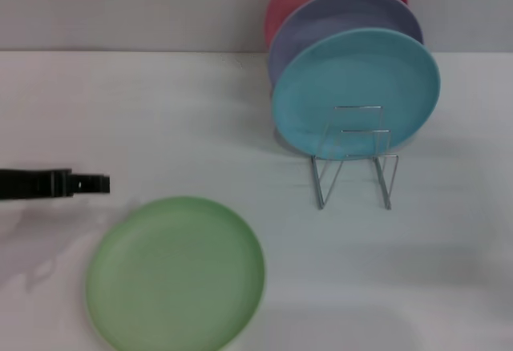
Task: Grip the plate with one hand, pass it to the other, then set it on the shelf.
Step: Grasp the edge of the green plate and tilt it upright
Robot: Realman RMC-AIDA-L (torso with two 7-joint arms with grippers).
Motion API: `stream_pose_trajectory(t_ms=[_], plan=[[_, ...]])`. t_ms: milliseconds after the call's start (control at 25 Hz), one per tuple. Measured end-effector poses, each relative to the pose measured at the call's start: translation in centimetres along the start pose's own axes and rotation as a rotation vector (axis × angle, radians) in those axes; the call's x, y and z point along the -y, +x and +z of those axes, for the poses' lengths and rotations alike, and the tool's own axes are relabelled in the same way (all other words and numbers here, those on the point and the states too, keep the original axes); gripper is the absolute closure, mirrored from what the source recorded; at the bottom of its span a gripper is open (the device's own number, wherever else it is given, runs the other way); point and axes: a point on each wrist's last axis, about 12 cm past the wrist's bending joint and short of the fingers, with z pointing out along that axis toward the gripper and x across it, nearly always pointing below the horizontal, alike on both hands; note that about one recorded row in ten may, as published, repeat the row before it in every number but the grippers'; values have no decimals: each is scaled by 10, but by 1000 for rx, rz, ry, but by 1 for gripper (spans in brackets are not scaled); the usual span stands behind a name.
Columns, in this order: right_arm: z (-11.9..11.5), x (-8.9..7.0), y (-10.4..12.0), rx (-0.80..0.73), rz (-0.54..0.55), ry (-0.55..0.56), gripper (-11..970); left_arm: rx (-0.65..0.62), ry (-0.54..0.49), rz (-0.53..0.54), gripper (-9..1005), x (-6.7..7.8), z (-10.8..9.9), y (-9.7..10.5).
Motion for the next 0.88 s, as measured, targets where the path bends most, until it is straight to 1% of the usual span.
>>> stream_pose_trajectory(t_ms=[120,160,200,240,400,640,720,880], plan=[[2,3,-1,12,-5,21,280,-79,-33,-1,181,7,4,0],[2,4,-2,15,-7,27,280,-79,-33,-1,181,7,4,0],[2,5,-2,18,-8,33,280,-123,-59,3,181,12,8,1],[2,5,-2,18,-8,33,280,-123,-59,3,181,12,8,1],[4,8,-4,28,-13,48,280,-202,-90,-3,180,18,17,6],[10,9,-4,33,-14,53,279,-270,-130,-11,180,20,23,15],[12,10,-3,26,-14,55,279,-284,-129,-7,181,23,25,16],[14,10,-3,24,-14,55,279,-300,-130,-12,182,23,28,19]])
